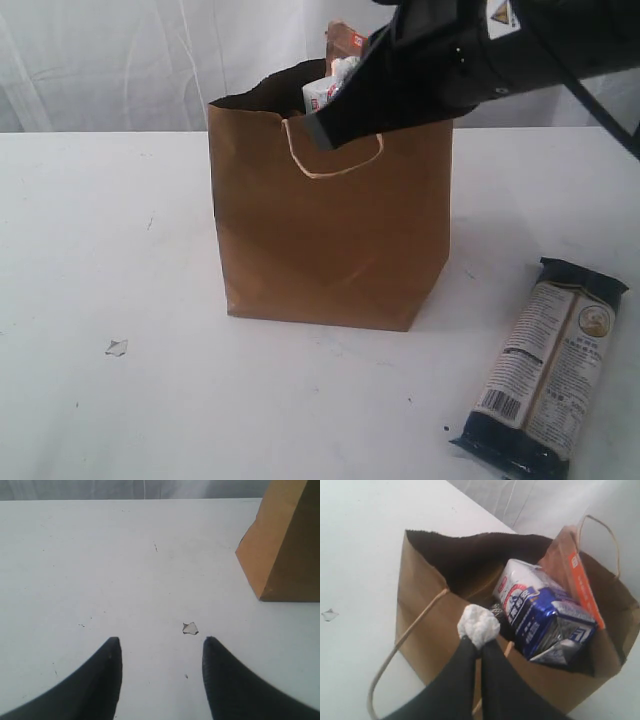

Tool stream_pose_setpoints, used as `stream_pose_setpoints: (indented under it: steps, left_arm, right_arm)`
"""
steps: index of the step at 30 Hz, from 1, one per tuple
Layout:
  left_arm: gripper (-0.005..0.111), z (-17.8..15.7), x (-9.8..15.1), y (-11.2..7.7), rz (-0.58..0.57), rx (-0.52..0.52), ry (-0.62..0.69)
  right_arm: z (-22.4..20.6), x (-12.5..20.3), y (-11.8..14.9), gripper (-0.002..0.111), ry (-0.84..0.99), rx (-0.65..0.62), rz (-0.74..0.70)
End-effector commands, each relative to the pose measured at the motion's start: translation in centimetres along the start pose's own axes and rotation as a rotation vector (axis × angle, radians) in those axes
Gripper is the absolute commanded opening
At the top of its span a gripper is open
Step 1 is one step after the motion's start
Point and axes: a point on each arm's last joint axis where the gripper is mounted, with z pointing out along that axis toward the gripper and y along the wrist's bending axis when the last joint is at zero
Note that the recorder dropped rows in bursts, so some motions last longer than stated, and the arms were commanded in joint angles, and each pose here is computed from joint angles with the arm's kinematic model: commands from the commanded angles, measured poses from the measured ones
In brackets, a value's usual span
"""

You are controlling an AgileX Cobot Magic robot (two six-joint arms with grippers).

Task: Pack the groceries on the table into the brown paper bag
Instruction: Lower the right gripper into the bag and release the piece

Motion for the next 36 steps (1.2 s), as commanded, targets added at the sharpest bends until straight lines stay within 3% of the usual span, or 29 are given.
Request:
stream_pose_setpoints:
  steps: [1, 20, 36]
  left_arm:
    - [0.053, 0.0, 0.1, 0.0, -0.004, 0.0, 0.003]
    - [0.053, 0.0, 0.1, 0.0, -0.004, 0.0, 0.003]
    - [0.053, 0.0, 0.1, 0.0, -0.004, 0.0, 0.003]
  right_arm:
    - [0.8, -1.0, -0.4, 0.0, -0.025, 0.05, -0.023]
    - [5.5, -1.9, -2.2, 0.0, -0.026, 0.094, -0.008]
    - [10.5, -1.9, -2.1, 0.0, 0.047, 0.098, -0.018]
